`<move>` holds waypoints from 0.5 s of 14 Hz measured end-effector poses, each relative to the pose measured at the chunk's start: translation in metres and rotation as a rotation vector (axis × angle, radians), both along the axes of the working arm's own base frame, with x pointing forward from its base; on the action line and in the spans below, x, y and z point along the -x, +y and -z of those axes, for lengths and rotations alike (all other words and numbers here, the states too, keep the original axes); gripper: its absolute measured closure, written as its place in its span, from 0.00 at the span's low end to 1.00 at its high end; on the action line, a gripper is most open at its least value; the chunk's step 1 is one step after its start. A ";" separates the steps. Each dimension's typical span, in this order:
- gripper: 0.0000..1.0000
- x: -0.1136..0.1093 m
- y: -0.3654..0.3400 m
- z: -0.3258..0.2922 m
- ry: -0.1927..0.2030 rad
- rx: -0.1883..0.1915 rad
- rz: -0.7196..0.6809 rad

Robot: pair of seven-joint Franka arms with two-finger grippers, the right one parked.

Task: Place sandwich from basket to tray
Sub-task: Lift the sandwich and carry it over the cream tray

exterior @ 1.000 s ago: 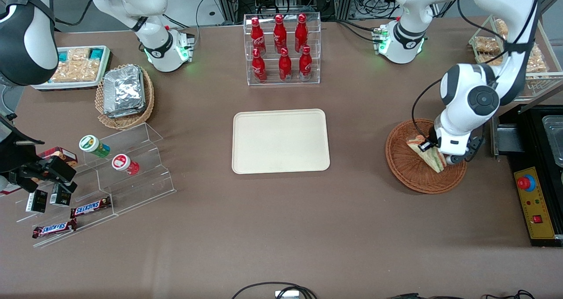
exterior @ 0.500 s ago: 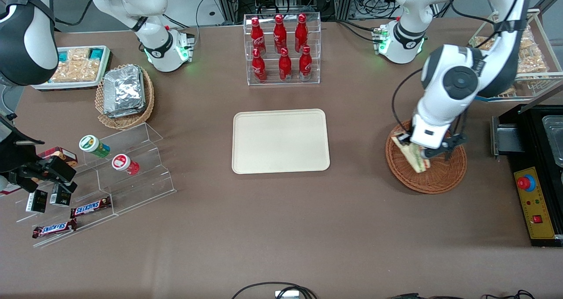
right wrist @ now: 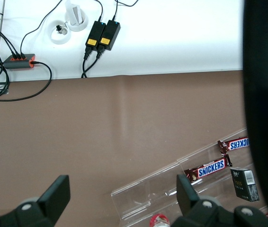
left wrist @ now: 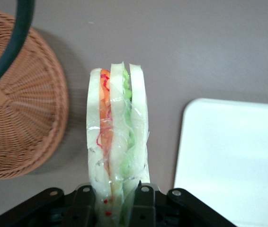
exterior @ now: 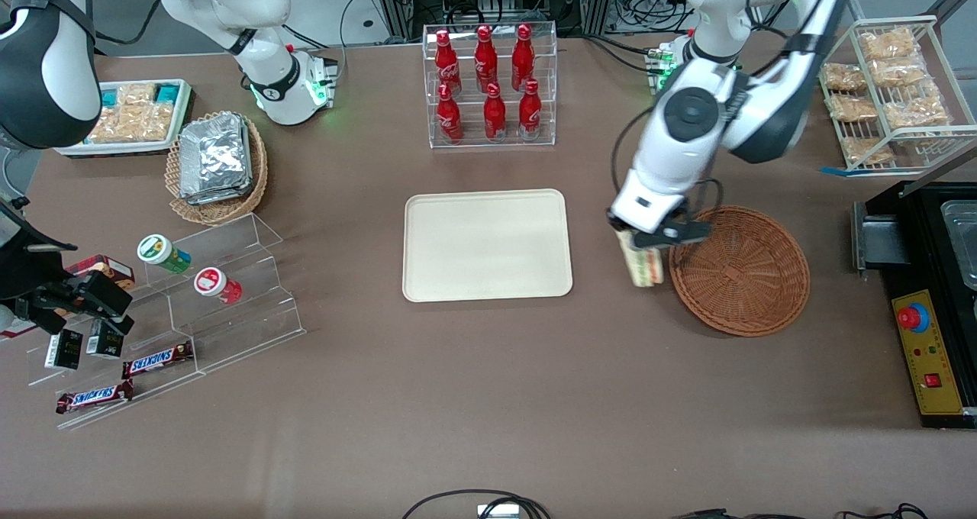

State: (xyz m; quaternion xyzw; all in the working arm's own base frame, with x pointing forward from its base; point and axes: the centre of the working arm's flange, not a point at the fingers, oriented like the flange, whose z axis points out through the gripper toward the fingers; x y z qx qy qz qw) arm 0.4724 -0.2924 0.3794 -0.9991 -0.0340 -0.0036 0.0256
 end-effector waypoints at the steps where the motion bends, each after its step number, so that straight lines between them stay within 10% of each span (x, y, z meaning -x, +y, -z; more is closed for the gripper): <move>1: 0.81 0.009 -0.017 0.002 0.002 -0.002 0.042; 7: 0.81 0.054 -0.097 0.045 0.042 -0.036 0.171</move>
